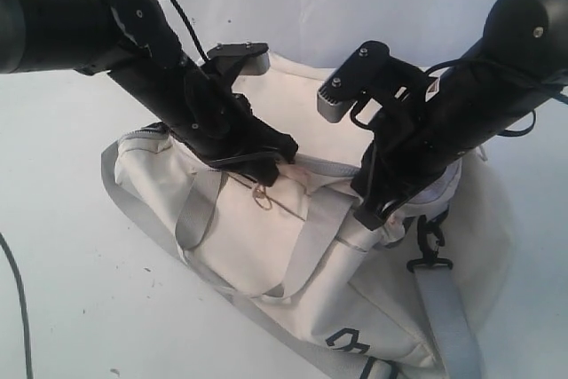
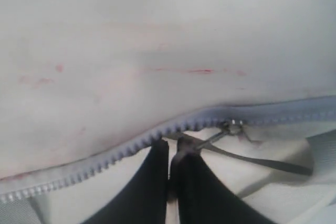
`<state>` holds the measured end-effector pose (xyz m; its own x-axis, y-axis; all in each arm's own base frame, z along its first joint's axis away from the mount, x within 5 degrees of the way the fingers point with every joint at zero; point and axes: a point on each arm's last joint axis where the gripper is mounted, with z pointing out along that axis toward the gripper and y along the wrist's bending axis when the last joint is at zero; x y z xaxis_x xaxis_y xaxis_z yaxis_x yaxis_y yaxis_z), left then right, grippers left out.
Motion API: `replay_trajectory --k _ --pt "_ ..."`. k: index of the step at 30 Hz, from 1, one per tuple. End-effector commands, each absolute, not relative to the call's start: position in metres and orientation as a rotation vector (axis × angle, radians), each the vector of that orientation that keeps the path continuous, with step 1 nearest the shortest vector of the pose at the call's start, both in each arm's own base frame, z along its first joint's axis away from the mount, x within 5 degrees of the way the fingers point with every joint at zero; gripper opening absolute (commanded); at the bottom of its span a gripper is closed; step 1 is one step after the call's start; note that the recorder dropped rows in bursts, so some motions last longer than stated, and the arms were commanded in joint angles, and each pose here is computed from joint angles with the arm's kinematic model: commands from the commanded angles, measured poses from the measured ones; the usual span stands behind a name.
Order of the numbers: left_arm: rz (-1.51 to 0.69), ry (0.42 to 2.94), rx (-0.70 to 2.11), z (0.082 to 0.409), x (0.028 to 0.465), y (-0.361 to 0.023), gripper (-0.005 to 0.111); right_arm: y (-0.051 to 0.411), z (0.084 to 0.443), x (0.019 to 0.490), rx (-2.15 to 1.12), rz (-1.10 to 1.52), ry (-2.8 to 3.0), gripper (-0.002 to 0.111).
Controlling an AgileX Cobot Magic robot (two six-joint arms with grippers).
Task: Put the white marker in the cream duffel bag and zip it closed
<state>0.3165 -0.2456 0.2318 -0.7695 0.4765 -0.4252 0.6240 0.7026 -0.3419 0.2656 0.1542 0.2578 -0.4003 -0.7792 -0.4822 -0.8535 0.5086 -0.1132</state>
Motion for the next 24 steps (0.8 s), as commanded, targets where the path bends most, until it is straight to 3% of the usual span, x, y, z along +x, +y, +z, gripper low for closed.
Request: replay_trajectory --k 1,7,24 --pt "-0.542 2.627 0.843 0.236 0.321 -0.233 0.0 0.151 0.261 0.267 -1.316 0.191 2.268 0.0" --pt "-0.518 2.643 0.771 0.239 0.331 -0.214 0.0 0.151 0.261 0.266 -1.314 0.188 2.274 0.0" --pt "-0.365 2.632 0.421 0.241 0.382 -0.113 0.0 0.147 0.26 0.268 -1.297 0.139 2.301 0.0"
